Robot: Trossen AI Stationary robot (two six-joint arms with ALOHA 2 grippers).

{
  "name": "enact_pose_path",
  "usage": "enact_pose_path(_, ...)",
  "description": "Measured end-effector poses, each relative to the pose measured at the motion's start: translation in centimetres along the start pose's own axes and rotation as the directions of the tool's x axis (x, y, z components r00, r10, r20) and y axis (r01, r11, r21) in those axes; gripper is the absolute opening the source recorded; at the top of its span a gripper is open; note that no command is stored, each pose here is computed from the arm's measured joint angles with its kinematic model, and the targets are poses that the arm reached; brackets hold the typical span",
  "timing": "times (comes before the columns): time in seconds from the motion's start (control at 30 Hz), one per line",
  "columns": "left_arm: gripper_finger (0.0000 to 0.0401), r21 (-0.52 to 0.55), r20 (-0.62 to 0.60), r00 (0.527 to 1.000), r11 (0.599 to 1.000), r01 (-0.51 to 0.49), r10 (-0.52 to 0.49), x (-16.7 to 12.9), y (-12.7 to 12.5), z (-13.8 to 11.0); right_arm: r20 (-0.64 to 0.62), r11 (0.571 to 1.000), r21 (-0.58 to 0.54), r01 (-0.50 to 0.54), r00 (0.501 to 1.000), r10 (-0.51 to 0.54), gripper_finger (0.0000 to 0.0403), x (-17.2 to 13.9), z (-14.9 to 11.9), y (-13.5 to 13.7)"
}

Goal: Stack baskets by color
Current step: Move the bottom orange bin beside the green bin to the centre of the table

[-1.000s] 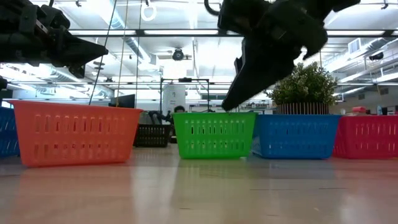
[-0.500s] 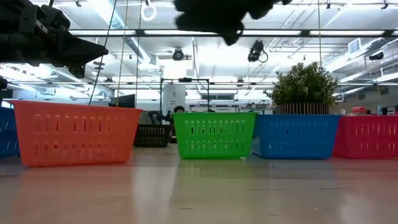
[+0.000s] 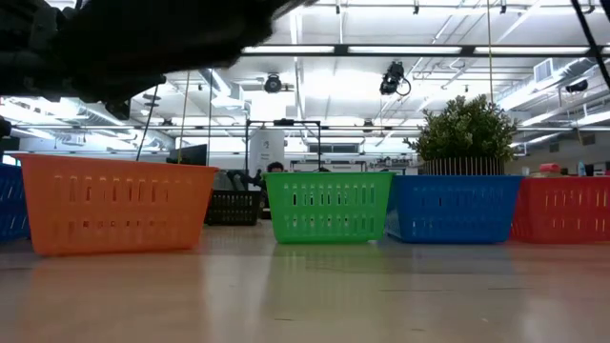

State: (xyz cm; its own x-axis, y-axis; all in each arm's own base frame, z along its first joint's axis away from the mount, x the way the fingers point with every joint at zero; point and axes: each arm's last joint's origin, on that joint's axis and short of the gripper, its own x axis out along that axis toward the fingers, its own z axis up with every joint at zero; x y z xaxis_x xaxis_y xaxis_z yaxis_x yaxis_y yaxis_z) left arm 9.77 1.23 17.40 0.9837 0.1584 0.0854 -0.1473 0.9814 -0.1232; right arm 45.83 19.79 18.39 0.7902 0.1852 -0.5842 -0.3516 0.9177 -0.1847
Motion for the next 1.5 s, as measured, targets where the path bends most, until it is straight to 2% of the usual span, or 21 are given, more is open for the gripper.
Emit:
enact_pose_path(0.23,0.0034,0.000,0.000,1.000,1.000,0.000,0.000,0.0,0.0,0.0,-0.136,0.998,-0.066,0.021,0.990,-0.030,0.0223,2.6,-0.4,-0.7)
enact_pose_path(0.37,0.0029,0.000,-0.001,1.000,1.000,-0.001,0.001,0.0,0.0,0.0,-0.190,0.996,-0.074,0.052,0.980,-0.065,0.0225,3.3,-1.3,-1.3)
enact_pose_path(0.5,0.0028,0.000,-0.001,1.000,1.000,0.000,0.000,0.0,0.0,0.0,-0.214,0.996,-0.070,0.057,0.974,-0.071,0.0190,3.2,-1.5,-1.8)
enact_pose_path(0.63,0.0033,0.000,-0.001,1.000,1.000,-0.001,0.001,0.0,0.0,0.0,-0.219,0.996,-0.071,0.053,0.973,-0.067,0.0126,3.2,-1.6,-2.0)
enact_pose_path(0.87,0.0033,0.000,-0.001,1.000,1.000,-0.001,0.001,0.0,0.0,0.0,-0.237,0.997,-0.064,-0.040,0.971,0.023,0.0016,3.1,-1.8,-1.9)
enact_pose_path(1.07,0.0029,0.000,-0.002,1.000,1.000,-0.001,0.001,0.0,0.0,0.0,-0.189,0.998,-0.067,-0.012,0.982,0.000,0.0019,1.2,0.2,-0.7)
enact_pose_path(1.2,0.0035,0.000,-0.004,1.000,1.000,0.000,0.000,0.0,0.0,0.0,-0.147,0.996,-0.054,0.071,0.986,-0.079,0.0010,-0.9,2.0,-0.2)
enact_pose_path(1.33,0.0038,0.000,-0.001,1.000,1.000,0.000,0.000,0.0,0.0,0.0,-0.103,0.975,0.069,0.210,0.974,-0.203,0.0011,-3.1,3.7,-0.5)
enact_pose_path(1.43,0.0037,0.000,0.000,1.000,1.000,0.000,0.000,0.0,0.0,0.0,-0.104,0.965,0.168,0.199,0.978,-0.184,0.0011,-3.7,4.1,-1.1)
enact_pose_path(1.5,0.0035,0.000,-0.001,1.000,1.000,0.000,0.000,0.0,0.0,0.0,-0.116,0.967,0.189,0.169,0.982,-0.149,0.0011,-3.3,3.7,-1.5)
